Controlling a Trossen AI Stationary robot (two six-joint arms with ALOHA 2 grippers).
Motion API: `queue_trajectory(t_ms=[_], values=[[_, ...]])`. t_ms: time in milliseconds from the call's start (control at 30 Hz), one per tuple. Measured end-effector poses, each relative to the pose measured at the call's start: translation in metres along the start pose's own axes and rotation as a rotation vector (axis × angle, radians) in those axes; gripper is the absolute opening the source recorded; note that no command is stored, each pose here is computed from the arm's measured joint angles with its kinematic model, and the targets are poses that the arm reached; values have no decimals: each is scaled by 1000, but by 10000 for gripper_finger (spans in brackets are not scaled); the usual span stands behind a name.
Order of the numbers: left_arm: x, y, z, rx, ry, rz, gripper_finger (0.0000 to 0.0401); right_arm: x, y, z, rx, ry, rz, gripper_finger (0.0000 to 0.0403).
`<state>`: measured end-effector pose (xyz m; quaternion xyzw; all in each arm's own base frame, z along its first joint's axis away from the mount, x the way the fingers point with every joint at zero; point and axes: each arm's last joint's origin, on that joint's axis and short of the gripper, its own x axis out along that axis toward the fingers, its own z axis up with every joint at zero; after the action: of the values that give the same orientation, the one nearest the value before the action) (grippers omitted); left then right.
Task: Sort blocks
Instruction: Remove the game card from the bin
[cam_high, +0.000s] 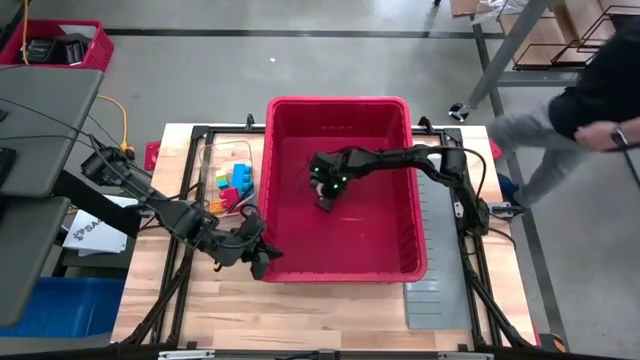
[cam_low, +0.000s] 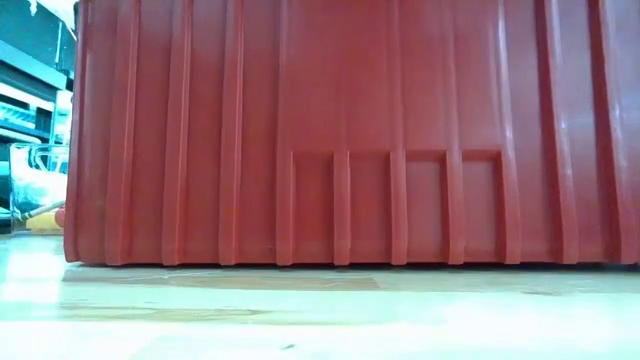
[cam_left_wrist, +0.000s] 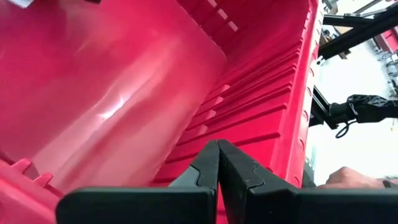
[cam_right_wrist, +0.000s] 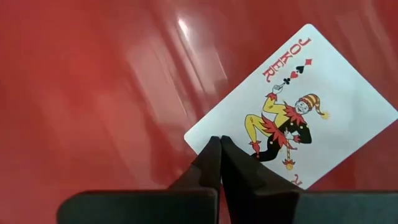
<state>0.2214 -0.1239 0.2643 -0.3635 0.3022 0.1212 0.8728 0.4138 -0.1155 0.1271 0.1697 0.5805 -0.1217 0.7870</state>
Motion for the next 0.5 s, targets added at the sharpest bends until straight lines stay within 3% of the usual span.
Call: queue_trajectory(t_ms=[333,500], values=[[0,1,3,2,-31,7,0,-22,-18,-9,-2,89,-51,0],[-4,-3,34,106,-66,-26,0,-51,-21,-7,27,37,-32,0]])
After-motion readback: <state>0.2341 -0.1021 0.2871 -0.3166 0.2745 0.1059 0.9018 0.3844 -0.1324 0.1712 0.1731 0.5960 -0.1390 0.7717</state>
